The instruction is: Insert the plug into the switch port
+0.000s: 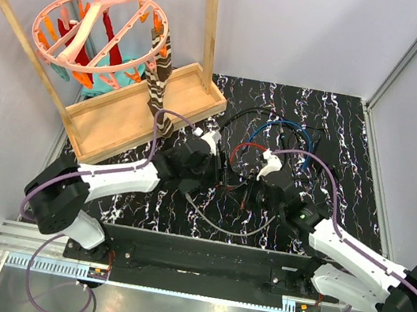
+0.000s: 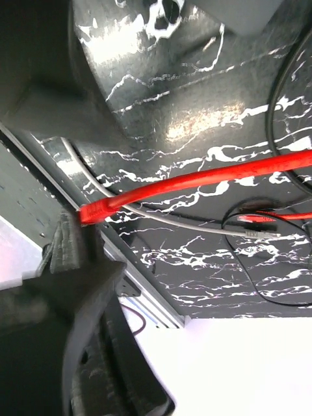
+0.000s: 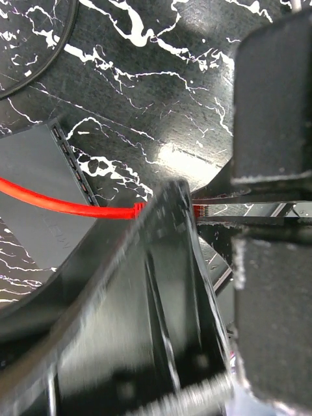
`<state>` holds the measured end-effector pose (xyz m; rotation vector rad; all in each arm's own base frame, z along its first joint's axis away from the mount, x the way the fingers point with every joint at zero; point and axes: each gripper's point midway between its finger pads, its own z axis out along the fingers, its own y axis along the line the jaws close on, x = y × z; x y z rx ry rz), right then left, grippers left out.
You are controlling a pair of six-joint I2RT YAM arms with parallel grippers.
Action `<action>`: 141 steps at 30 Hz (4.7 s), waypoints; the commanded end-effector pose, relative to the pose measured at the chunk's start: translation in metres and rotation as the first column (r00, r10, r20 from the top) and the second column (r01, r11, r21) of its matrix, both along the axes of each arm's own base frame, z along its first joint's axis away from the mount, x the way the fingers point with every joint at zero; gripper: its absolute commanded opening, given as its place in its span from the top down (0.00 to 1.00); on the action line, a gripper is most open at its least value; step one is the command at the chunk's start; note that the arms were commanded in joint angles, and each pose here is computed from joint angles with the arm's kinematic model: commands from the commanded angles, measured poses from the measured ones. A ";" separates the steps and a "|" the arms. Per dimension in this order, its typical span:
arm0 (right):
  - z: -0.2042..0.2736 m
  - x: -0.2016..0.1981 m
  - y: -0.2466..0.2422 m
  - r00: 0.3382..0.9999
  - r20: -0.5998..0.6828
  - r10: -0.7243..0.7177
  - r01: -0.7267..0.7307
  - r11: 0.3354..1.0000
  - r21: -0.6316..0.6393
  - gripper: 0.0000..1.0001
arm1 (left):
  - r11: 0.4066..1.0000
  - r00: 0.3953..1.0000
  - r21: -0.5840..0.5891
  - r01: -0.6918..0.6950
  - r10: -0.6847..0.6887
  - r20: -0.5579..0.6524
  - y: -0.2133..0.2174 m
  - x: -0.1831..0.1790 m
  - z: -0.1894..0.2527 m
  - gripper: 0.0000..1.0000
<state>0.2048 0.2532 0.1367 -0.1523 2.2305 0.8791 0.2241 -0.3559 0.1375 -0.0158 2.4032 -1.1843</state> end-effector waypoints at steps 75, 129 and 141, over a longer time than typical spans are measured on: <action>0.047 0.022 0.002 0.970 -0.007 0.245 -0.230 0.902 -0.364 0.27 | 0.713 0.487 0.617 0.334 -0.691 0.534 0.098 -0.083 0.044 1.00; -0.048 0.024 0.033 0.914 0.271 0.303 -0.165 0.885 -0.435 0.46 | 0.586 0.579 0.512 0.628 -0.791 0.195 0.029 0.023 -0.016 1.00; -0.096 0.014 0.041 0.917 0.196 0.348 -0.235 0.867 -0.439 0.50 | 0.584 0.598 0.506 0.635 -0.786 0.157 0.031 0.036 -0.029 1.00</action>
